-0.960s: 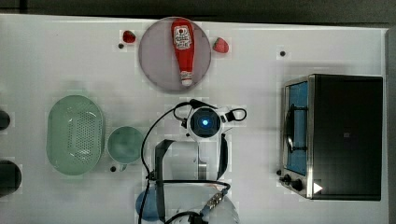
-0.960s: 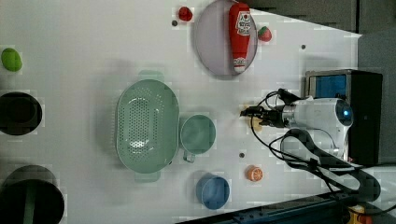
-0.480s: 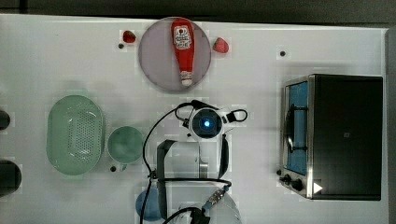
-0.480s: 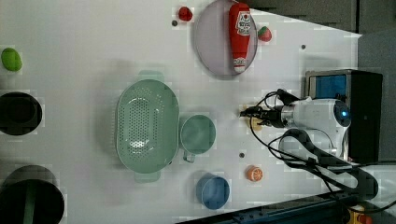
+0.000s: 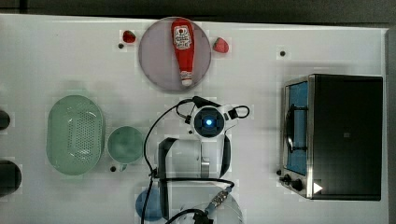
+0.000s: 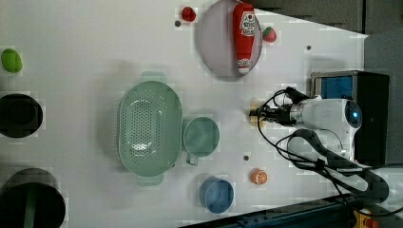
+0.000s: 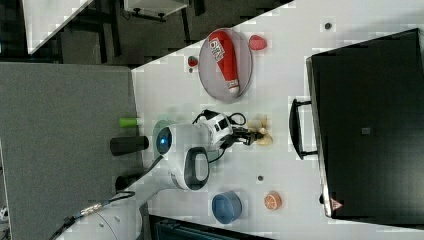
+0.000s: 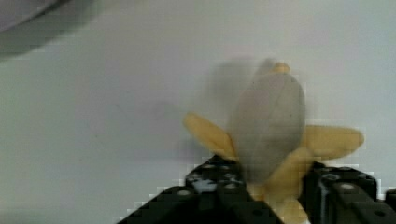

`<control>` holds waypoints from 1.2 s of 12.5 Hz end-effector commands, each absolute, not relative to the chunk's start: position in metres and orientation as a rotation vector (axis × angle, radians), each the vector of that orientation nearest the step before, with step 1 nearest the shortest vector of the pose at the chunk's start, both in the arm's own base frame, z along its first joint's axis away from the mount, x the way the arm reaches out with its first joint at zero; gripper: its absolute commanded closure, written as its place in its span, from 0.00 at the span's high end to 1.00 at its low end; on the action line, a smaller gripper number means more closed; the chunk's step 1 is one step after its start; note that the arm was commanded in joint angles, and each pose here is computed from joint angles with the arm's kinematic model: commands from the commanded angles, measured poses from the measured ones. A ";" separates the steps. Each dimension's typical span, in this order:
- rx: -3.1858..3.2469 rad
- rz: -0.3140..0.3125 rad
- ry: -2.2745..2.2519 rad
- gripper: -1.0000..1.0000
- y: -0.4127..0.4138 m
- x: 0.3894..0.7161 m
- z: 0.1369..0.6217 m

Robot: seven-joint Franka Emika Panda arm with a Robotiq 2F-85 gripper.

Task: Pick Banana and place it in mug.

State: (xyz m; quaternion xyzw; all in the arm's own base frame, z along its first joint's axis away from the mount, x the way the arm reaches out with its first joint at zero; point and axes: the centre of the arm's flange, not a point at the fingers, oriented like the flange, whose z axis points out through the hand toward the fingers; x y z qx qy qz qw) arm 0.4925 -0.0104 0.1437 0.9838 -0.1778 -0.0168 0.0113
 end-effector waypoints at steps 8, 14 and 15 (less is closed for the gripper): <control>3.061 -0.138 -0.604 0.36 -0.025 0.512 0.359; 3.090 -0.197 -0.615 0.36 0.037 0.508 0.454; 3.104 -0.212 -0.667 0.36 0.058 0.506 0.454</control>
